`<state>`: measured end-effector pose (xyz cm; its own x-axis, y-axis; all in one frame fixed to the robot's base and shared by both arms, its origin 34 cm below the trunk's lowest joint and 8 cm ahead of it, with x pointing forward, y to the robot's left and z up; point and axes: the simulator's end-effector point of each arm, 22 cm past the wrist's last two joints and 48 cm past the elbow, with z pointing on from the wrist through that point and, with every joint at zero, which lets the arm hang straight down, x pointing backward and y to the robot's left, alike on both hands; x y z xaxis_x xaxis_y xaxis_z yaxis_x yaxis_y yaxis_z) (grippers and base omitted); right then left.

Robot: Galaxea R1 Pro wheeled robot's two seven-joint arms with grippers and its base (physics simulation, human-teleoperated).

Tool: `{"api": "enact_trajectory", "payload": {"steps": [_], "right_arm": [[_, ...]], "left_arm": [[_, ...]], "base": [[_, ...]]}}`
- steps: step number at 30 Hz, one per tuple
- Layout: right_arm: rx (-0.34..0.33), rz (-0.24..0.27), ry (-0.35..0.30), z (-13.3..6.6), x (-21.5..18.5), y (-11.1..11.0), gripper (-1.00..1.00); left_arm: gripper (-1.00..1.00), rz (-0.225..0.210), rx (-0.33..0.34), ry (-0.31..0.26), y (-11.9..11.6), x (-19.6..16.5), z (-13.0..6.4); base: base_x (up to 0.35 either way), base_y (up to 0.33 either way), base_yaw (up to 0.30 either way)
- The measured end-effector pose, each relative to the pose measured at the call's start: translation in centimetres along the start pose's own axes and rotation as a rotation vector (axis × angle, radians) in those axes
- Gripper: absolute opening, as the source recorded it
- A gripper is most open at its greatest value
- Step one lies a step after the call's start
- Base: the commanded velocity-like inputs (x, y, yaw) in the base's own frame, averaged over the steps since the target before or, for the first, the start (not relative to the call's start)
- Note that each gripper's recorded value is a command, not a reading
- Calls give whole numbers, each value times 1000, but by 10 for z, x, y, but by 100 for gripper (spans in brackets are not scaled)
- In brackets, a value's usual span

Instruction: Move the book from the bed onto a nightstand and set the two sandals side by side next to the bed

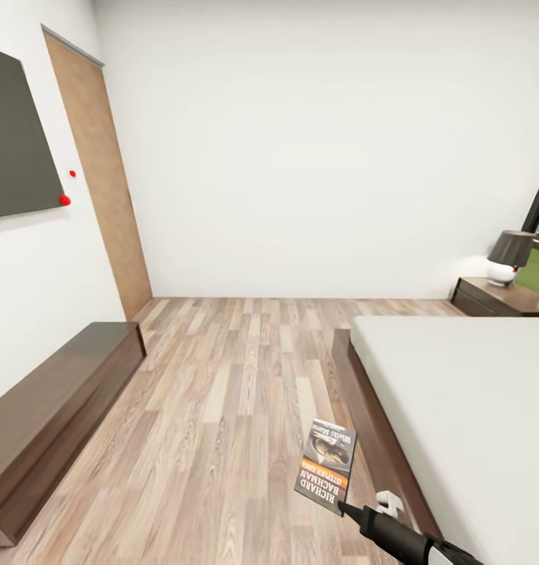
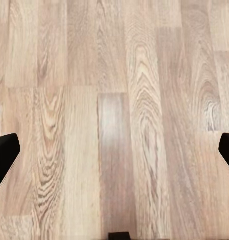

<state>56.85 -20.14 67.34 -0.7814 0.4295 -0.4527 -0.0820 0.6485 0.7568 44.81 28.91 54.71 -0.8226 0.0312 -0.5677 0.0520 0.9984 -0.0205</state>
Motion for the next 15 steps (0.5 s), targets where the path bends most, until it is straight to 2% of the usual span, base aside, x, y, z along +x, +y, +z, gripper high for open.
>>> {"api": "enact_trajectory", "payload": {"steps": [15], "right_arm": [[0, 0, 0, 0, 0, 0, -100]], "left_arm": [[100, 0, 0, 0, 0, 0, 0]], "base": [[331, 8, 0]]}}
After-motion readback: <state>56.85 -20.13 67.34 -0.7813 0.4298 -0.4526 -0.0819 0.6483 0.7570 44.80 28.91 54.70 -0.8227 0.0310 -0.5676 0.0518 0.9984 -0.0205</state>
